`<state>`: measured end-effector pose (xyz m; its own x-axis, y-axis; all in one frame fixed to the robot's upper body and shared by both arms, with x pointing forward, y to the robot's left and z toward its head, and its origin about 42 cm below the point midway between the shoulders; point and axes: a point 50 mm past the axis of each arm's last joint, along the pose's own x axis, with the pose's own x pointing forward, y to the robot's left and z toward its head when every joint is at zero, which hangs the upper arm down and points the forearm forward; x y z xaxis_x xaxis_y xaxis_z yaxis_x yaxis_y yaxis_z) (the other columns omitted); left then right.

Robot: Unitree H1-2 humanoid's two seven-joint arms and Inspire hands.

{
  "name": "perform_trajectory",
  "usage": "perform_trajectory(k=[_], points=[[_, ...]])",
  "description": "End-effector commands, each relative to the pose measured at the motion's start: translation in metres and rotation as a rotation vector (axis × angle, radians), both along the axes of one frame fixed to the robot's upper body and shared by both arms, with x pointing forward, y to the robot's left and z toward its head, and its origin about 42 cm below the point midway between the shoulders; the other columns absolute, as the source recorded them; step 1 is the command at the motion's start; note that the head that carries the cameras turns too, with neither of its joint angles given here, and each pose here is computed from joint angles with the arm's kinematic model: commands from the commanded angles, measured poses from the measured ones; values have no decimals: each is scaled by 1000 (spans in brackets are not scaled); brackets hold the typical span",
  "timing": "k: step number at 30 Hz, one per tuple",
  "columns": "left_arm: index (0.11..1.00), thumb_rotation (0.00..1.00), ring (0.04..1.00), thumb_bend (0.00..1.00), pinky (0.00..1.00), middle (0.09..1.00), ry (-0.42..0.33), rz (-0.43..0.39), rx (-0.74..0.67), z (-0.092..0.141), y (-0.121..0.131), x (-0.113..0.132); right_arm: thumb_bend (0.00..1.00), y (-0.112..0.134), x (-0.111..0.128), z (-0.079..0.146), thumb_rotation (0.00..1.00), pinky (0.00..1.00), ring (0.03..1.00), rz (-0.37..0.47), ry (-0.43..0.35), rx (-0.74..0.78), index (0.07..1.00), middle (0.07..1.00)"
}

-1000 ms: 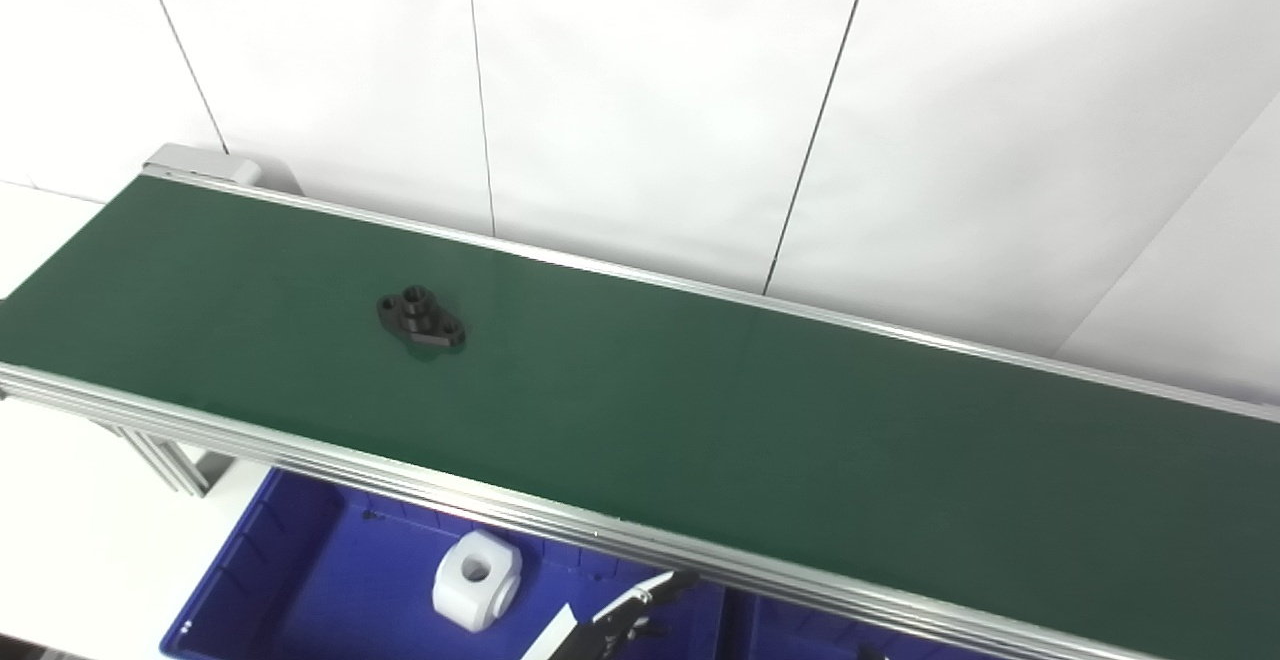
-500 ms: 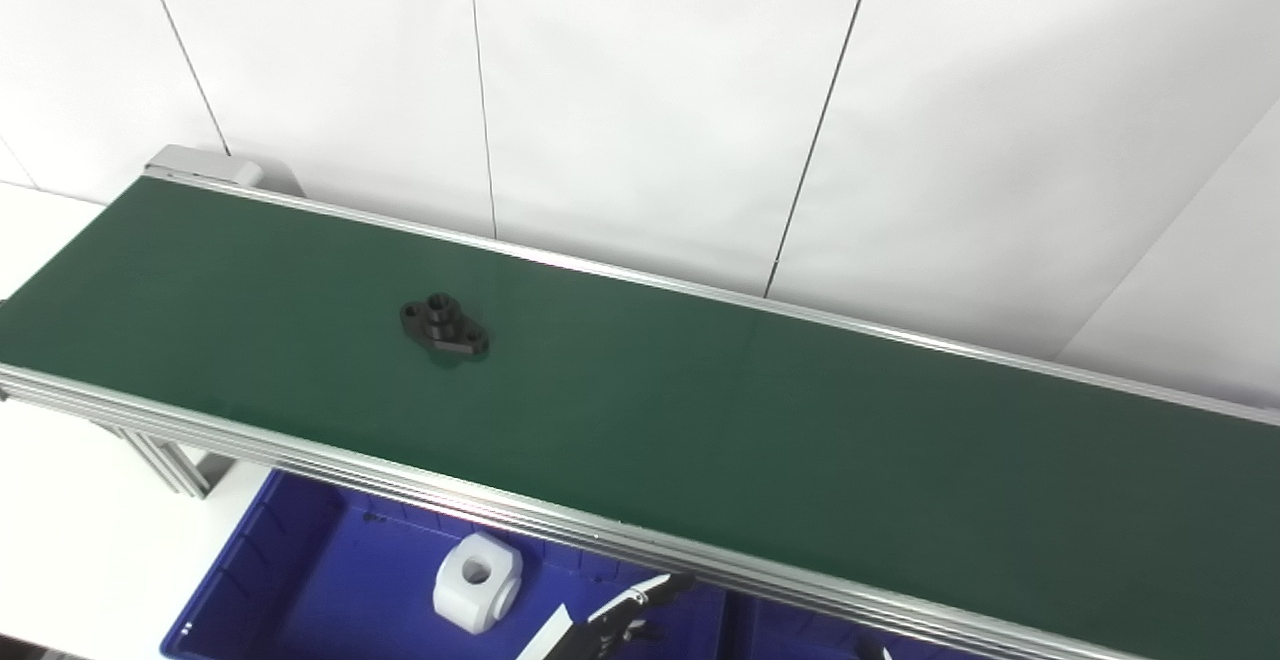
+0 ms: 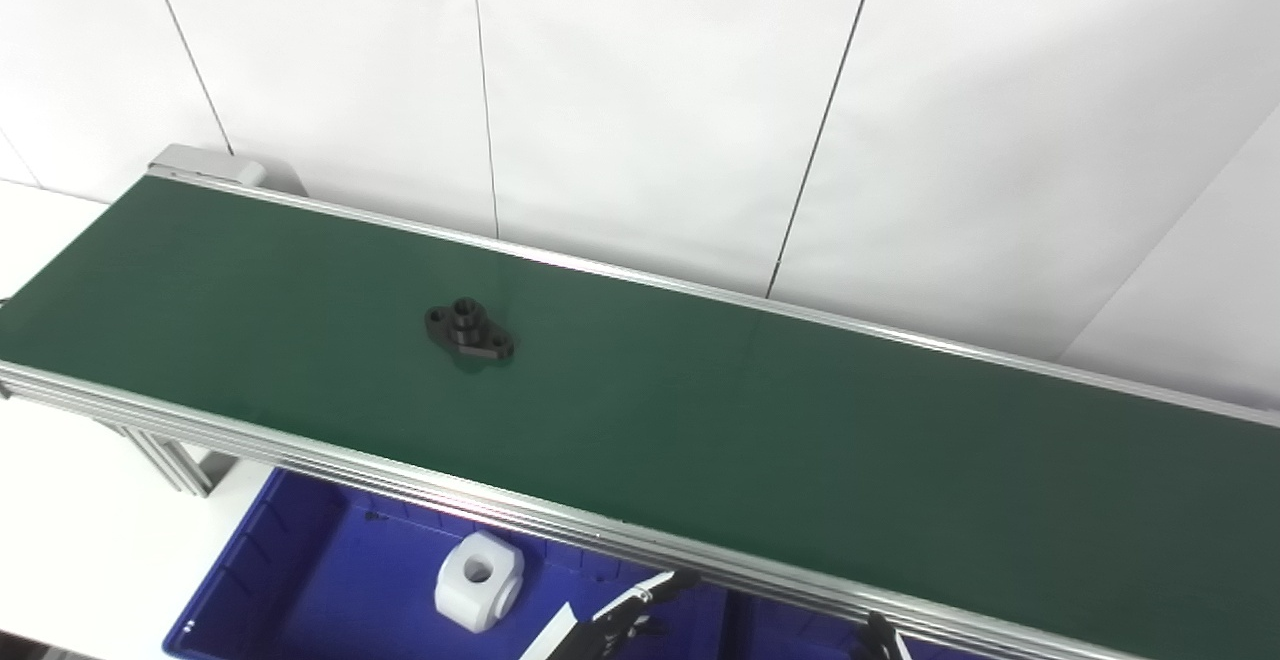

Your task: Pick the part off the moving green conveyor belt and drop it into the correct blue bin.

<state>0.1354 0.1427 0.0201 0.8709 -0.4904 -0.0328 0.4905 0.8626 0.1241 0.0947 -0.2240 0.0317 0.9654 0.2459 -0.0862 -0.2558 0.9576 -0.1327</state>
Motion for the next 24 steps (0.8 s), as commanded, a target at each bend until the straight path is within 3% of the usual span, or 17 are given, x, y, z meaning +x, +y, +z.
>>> perform_trajectory(k=[1,8,13,17,24], points=[[902,911,949,982,861,952,-73,5,-42,13,-3,7,965,-2,2,16,954,974,951,-4,-96,2,1000,966],[905,895,955,1000,877,953,-77,4,-46,16,-1,9,990,2,10,49,954,958,953,-13,-228,-9,1000,968],[914,888,965,1000,895,961,-74,-5,-51,16,-1,10,950,2,13,77,917,961,954,-16,-333,-9,1000,957],[913,886,967,1000,899,962,-80,-6,-50,17,-2,12,940,3,19,98,881,895,922,-57,-429,-15,991,934],[918,888,965,989,898,964,-84,-9,-47,16,-4,16,980,-3,54,122,914,984,967,-89,-592,-140,1000,972]])
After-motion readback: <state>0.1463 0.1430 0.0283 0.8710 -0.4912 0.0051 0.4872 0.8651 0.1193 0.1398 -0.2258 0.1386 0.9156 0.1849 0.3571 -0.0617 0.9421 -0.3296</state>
